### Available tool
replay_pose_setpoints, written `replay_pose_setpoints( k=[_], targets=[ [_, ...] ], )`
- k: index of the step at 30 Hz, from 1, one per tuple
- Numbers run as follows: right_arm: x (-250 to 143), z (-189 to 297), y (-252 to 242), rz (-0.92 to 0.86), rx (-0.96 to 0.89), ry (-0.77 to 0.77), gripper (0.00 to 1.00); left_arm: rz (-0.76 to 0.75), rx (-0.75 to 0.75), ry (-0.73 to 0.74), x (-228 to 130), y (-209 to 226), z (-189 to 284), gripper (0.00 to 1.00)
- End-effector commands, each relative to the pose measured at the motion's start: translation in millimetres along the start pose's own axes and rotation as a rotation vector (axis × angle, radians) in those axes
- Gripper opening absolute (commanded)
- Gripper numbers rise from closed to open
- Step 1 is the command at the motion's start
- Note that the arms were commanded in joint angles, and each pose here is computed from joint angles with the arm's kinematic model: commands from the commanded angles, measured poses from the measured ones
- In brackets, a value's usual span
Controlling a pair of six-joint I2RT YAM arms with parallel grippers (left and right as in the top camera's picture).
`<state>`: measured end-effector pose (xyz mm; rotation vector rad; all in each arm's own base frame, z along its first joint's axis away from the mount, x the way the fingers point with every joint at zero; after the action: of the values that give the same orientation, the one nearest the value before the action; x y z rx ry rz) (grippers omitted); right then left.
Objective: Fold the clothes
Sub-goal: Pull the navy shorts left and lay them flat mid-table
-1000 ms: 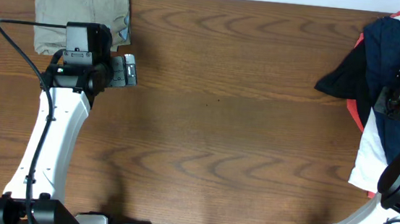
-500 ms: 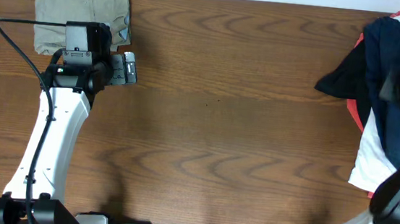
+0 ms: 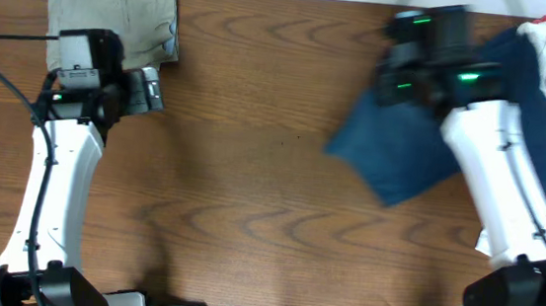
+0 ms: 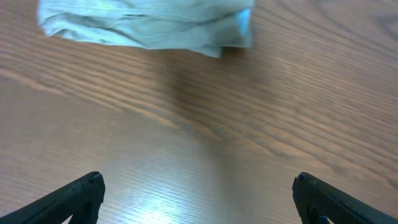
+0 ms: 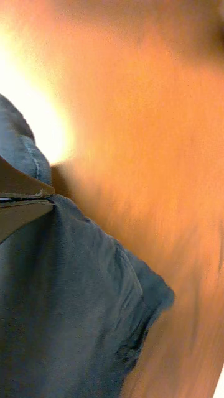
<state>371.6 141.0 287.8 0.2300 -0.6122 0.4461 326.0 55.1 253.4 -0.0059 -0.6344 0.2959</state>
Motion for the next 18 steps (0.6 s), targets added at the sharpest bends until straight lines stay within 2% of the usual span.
replay_pose_setpoints(
  k=[1, 5, 9, 10, 12, 13, 15, 18],
  targets=[
    [-1.4, -10.8, 69.0, 0.105, 0.173, 0.024, 0.01, 0.040, 0.026, -0.013, 4.8, 12.8, 1.7, 0.98],
    [-10.1, -15.0, 131.3, 0.225, 0.293, 0.043, 0.01, 0.050, 0.046, -0.016, 5.7, 23.8, 2.2, 0.98],
    [-4.1, -4.5, 145.2, 0.242, 0.314, 0.009, 0.13, 0.017, 0.050, -0.016, 6.0, 26.3, 2.3, 0.98],
    [0.2, -0.8, 140.2, 0.222, 0.307, -0.002, 0.21, 0.007, 0.050, -0.016, 6.0, 26.3, 2.3, 0.98],
    [9.5, 7.1, 122.8, 0.178, 0.280, -0.024, 0.44, -0.007, 0.043, -0.016, 6.1, 24.5, 2.3, 0.98],
    [13.2, 9.7, 112.6, 0.158, 0.264, -0.030, 0.52, -0.027, 0.031, -0.016, 6.3, 22.7, 2.5, 0.98],
    [20.7, 16.8, 83.8, 0.101, 0.218, -0.041, 0.58, -0.079, -0.017, -0.023, 8.6, 15.0, 4.0, 0.98],
    [26.1, 22.7, 34.5, -0.002, 0.142, -0.064, 0.61, -0.132, -0.083, -0.062, 16.9, -6.0, 9.4, 0.98]
  ],
)
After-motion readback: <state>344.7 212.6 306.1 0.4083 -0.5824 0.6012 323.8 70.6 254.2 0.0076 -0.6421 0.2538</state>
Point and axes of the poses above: each gripper's point midway between its finger pads, its own z axis back along the fingers, its own y axis along the line the jaws close on, x = y × z, the point moved 10 cm from there along z, back along the fingers, and after that the axes turned 1 degree about z, right-handed, at the moved point
